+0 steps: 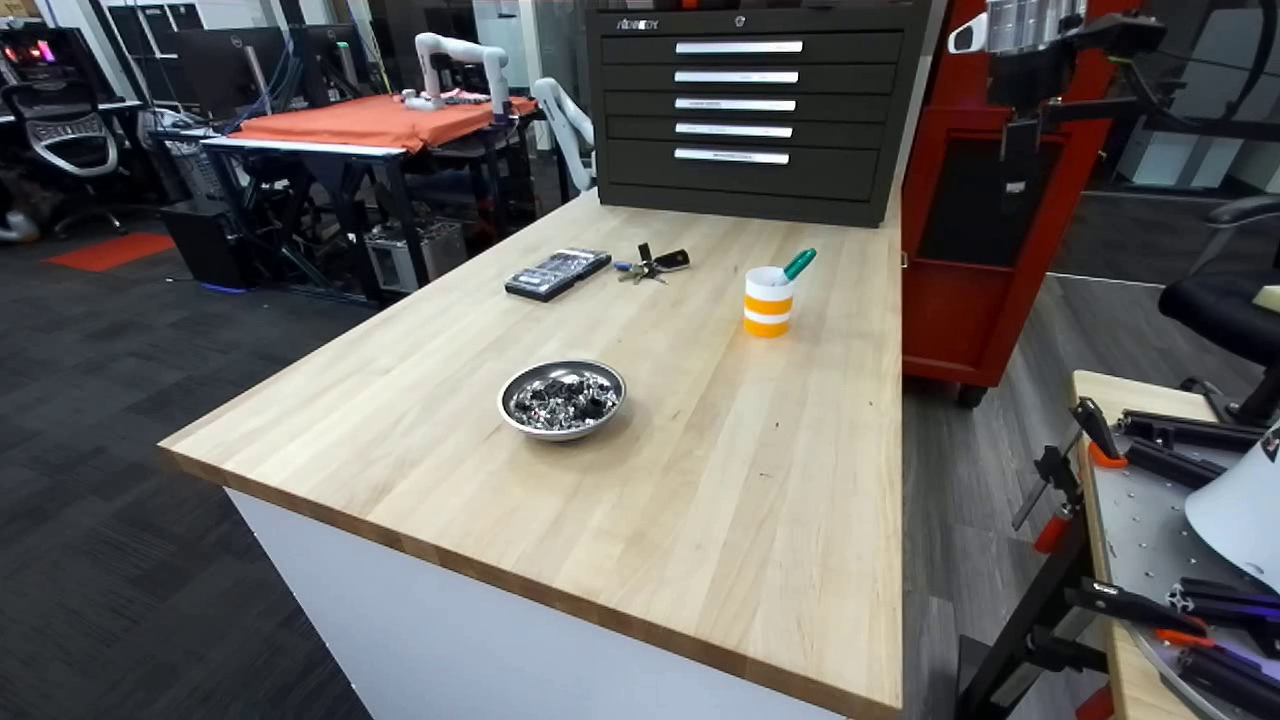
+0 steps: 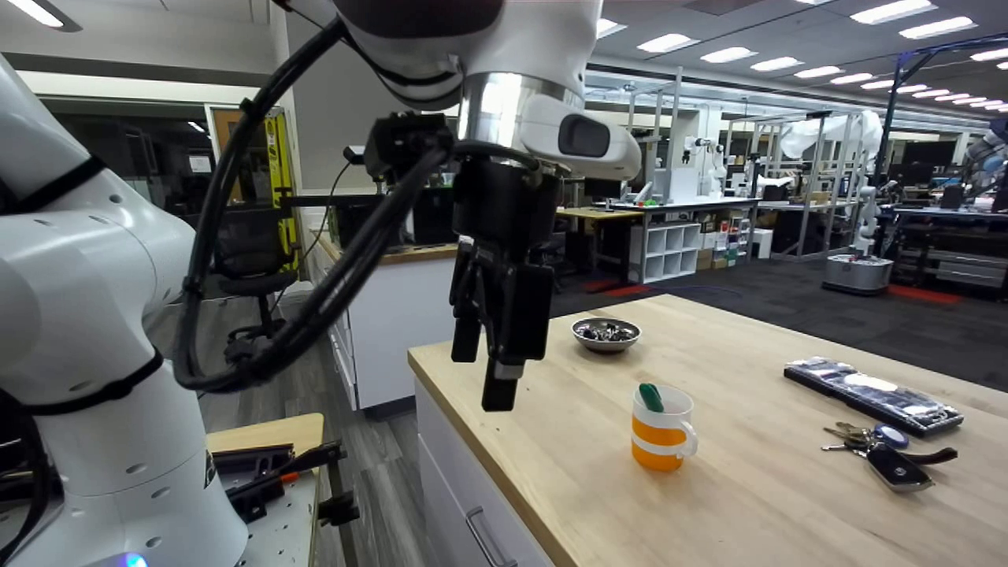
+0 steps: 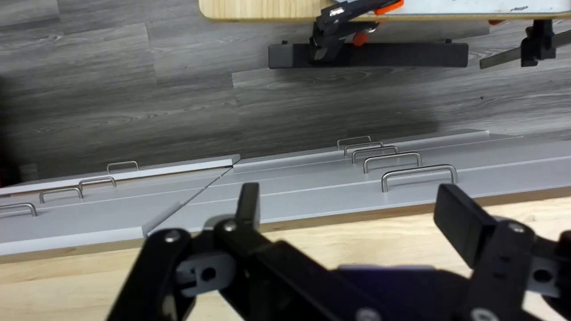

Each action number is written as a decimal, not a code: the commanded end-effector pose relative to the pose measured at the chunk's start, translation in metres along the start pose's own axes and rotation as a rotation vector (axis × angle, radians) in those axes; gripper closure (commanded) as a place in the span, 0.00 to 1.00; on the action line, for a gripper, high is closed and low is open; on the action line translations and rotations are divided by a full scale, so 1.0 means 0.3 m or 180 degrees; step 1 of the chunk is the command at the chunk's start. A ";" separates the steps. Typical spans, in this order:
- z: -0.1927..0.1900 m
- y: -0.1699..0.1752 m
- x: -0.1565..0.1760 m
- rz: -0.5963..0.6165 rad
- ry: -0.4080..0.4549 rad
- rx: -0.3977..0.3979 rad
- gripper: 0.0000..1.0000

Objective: Take the green marker out of the white and orange mug

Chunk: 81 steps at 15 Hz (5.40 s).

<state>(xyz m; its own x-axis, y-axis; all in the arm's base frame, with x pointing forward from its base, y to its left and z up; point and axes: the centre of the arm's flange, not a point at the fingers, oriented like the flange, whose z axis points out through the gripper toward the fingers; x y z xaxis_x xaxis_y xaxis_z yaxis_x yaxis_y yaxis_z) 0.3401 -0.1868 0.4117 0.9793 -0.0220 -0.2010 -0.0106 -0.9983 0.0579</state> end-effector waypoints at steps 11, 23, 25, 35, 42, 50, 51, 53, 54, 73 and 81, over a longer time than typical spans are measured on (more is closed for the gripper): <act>-0.035 0.034 0.291 -0.0316 0.0466 0.0157 0.00; 0.000 -0.028 0.477 -0.0855 0.0771 0.0239 0.00; 0.012 -0.048 0.510 -0.0966 0.0757 0.0252 0.00; 0.062 -0.085 0.638 -0.1344 0.0707 0.0302 0.00; 0.115 -0.080 0.677 -0.1451 0.0690 0.0394 0.00; 0.152 -0.065 0.723 -0.1538 0.0677 0.0453 0.00; 0.156 -0.066 0.729 -0.1546 0.0676 0.0459 0.00; 0.165 -0.067 0.741 -0.1564 0.0671 0.0470 0.00; 0.166 -0.067 0.746 -0.1568 0.0669 0.0477 0.00; 0.146 -0.118 0.751 -0.1635 0.0616 0.0498 0.94; 0.007 -0.117 0.669 -0.1614 0.0426 0.0330 0.94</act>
<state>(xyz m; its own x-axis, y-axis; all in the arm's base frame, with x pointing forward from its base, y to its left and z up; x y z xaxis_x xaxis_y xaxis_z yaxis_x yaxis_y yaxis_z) 0.5471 -0.1581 0.3358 0.8756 0.4829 -0.0149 0.4772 -0.8693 -0.1288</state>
